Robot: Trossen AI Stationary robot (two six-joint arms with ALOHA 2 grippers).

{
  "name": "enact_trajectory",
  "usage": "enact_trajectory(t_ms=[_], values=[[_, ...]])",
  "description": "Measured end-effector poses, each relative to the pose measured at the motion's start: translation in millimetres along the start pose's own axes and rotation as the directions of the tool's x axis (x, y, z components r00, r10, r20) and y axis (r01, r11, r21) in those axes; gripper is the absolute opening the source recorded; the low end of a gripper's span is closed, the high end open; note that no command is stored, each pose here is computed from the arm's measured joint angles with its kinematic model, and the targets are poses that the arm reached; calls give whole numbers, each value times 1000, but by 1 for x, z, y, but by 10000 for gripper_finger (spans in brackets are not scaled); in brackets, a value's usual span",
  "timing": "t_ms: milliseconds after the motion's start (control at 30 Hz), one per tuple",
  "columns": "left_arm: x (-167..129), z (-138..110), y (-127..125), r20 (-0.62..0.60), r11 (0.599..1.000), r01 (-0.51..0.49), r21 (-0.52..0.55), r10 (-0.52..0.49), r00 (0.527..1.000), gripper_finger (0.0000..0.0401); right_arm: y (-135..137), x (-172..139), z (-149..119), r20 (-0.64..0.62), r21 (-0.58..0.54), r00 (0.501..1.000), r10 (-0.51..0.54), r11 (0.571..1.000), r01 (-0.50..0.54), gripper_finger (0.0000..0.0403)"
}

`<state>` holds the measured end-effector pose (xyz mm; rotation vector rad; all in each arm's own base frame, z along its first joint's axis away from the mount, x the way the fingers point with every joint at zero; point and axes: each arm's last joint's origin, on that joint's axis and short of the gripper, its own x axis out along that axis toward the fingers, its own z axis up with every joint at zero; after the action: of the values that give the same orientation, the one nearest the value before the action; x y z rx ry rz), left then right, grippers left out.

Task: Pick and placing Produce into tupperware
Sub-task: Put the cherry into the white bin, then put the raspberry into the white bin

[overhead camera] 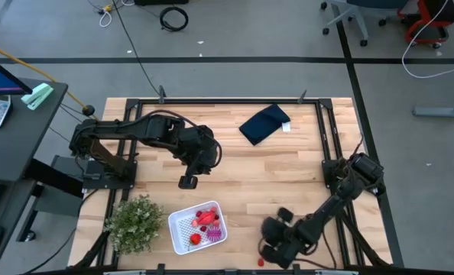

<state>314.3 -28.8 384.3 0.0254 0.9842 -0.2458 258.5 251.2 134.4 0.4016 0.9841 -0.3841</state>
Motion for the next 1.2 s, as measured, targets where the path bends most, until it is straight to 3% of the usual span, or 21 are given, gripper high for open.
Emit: enact_trajectory(t_ms=[100,233,467,667,867,1067,1200], values=[[0,0,0,1,1000,0,2,0,1000,54,6,2,20,138,0,990,40,999,-40,97],[0,0,0,2,1000,-1,3,1,1000,53,10,12,51,225,-47,967,119,993,-111,95],[0,0,0,1,1000,0,4,0,1000,53,9,22,120,419,-164,863,281,959,-233,95],[0,-1,0,-5,1000,0,3,0,1000,56,-6,31,156,398,-227,828,394,917,-327,103],[0,-1,0,-9,1000,0,31,0,1000,51,-10,31,175,374,-289,794,480,873,-392,132],[0,-1,0,-7,995,0,98,1,1000,56,-8,25,192,378,-405,794,476,856,-320,176],[0,-1,0,-8,995,0,98,1,1000,59,-17,28,199,363,-389,829,425,878,-280,198]])
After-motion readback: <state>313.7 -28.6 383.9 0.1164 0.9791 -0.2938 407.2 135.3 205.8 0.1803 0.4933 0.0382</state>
